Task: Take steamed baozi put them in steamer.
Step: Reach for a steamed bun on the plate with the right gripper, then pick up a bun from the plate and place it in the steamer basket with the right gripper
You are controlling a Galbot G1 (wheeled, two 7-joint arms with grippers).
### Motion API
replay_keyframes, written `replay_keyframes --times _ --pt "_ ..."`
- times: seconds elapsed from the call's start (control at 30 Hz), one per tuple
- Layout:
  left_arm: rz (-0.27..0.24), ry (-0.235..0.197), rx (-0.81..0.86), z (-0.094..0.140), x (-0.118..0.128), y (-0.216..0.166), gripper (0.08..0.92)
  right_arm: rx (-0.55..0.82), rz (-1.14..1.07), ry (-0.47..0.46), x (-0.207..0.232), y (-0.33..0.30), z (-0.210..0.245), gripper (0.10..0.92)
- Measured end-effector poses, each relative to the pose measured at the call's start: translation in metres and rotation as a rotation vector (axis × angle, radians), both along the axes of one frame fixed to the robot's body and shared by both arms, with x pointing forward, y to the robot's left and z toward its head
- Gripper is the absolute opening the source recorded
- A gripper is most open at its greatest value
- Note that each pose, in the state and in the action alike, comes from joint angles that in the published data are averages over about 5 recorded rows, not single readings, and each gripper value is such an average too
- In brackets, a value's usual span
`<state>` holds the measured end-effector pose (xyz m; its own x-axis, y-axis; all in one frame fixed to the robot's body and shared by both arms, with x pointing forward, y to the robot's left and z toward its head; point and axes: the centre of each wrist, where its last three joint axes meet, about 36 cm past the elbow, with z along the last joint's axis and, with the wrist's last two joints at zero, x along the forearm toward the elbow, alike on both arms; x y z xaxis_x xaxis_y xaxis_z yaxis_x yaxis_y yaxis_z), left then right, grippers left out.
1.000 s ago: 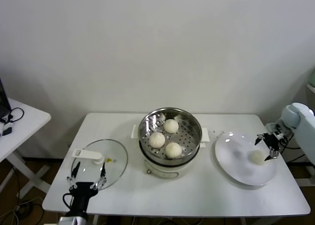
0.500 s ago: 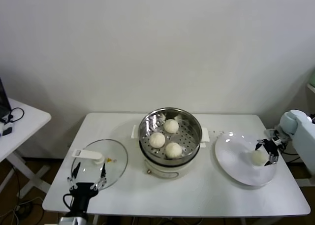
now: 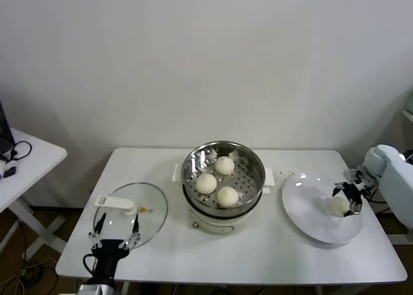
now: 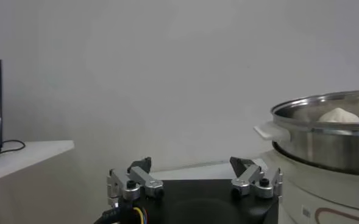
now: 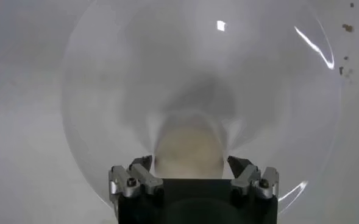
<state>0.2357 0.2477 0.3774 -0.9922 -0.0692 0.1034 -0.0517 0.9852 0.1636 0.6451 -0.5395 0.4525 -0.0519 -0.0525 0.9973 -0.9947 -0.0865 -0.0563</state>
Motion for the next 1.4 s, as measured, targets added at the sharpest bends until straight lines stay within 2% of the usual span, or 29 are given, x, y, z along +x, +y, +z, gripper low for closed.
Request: replay_keyframes --times 0.33,0.83,1.07,1.4 --pt "0.001 -0.002 0.001 0.001 0.000 0.000 0.823 -0.003 -0.005 0.004 -0.001 -0.003 -0.001 0.711" --pt "0.003 -0.013 -0.006 0.001 0.002 0.000 0.823 0.020 -0.060 -0.015 0.001 -0.011 0.019 0.679" --pt "-0.002 -0.025 -0.015 0.003 0.004 -0.003 0.823 0.081 -0.078 -0.058 0.022 0.007 0.061 0.679" --pt "-0.020 -0.051 -0.022 0.008 0.010 -0.009 0.823 0.211 -0.055 -0.135 0.066 0.081 0.163 0.685"
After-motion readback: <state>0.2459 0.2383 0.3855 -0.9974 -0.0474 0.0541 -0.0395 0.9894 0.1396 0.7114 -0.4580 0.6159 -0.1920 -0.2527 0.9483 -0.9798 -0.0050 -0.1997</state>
